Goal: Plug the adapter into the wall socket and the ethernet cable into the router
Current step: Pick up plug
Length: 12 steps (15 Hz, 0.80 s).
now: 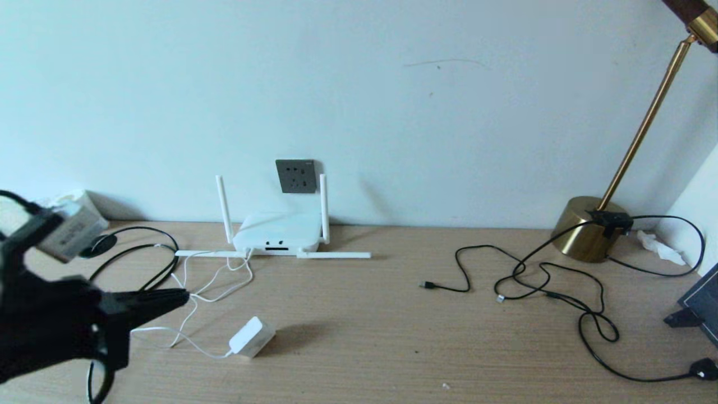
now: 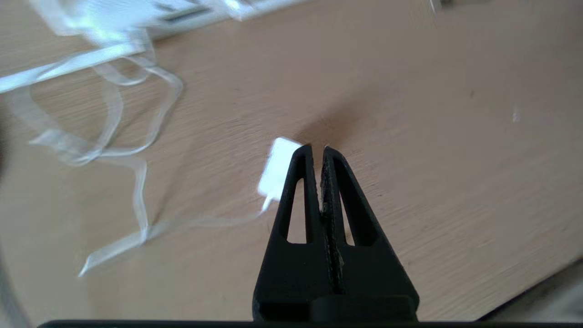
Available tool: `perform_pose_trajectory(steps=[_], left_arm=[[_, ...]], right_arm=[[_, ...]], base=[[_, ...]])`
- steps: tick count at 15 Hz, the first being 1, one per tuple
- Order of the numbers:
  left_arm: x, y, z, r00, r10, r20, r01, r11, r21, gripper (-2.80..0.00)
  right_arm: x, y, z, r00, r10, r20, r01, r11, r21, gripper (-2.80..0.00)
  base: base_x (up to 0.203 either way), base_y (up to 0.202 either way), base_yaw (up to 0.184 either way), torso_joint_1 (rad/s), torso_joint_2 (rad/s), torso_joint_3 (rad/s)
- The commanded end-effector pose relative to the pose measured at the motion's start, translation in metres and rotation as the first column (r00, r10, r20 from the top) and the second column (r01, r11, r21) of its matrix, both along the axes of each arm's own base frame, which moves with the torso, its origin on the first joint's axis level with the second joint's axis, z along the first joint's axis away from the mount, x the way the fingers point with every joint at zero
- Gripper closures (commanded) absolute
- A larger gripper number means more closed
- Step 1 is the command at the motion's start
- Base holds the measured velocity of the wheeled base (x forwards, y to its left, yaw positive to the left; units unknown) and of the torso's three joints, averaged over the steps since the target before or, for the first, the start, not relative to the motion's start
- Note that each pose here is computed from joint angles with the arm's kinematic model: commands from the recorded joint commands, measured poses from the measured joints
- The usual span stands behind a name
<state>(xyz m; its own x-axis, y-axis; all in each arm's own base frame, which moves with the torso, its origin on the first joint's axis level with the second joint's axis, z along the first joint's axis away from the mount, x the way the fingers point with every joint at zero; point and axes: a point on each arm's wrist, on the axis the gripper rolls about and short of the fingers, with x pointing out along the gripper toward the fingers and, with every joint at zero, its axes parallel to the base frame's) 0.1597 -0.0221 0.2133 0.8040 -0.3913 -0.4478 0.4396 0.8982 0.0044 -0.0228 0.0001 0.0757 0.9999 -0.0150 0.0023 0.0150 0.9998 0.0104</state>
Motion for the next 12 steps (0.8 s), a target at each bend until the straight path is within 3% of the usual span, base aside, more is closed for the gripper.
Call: perform_pose_trajectory(steps=[1, 4, 9, 12], left_arm=[[0.031, -0.010, -0.019, 0.991, -0.065, -0.119, 0.069, 0.997, 0.032, 0.00], [0.021, -0.025, -0.022, 0.968, -0.164, -0.189, 0.178, 0.982, 0.057, 0.00], [0.030, -0.028, -0.029, 0.961, -0.154, -0.229, 0.175, 0.982, 0.074, 0.00], [0.040, -0.030, -0.038, 0.954, -0.160, -0.253, 0.198, 0.972, 0.131, 0.00]], right_arm=[[0.000, 0.000, 0.000, 1.000, 0.000, -0.001, 0.000, 1.000, 0.000, 0.00], [0.000, 0.000, 0.000, 1.000, 0.000, -0.001, 0.000, 1.000, 0.000, 0.00], [0.000, 0.000, 0.000, 1.000, 0.000, -0.001, 0.000, 1.000, 0.000, 0.00], [0.000, 0.000, 0.000, 1.000, 0.000, -0.001, 0.000, 1.000, 0.000, 0.00]], base=[[0.000, 0.000, 0.000, 0.000, 0.00, 0.000], [0.000, 0.000, 0.000, 0.000, 0.00, 0.000], [0.000, 0.000, 0.000, 0.000, 0.00, 0.000], [0.000, 0.000, 0.000, 0.000, 0.00, 0.000]])
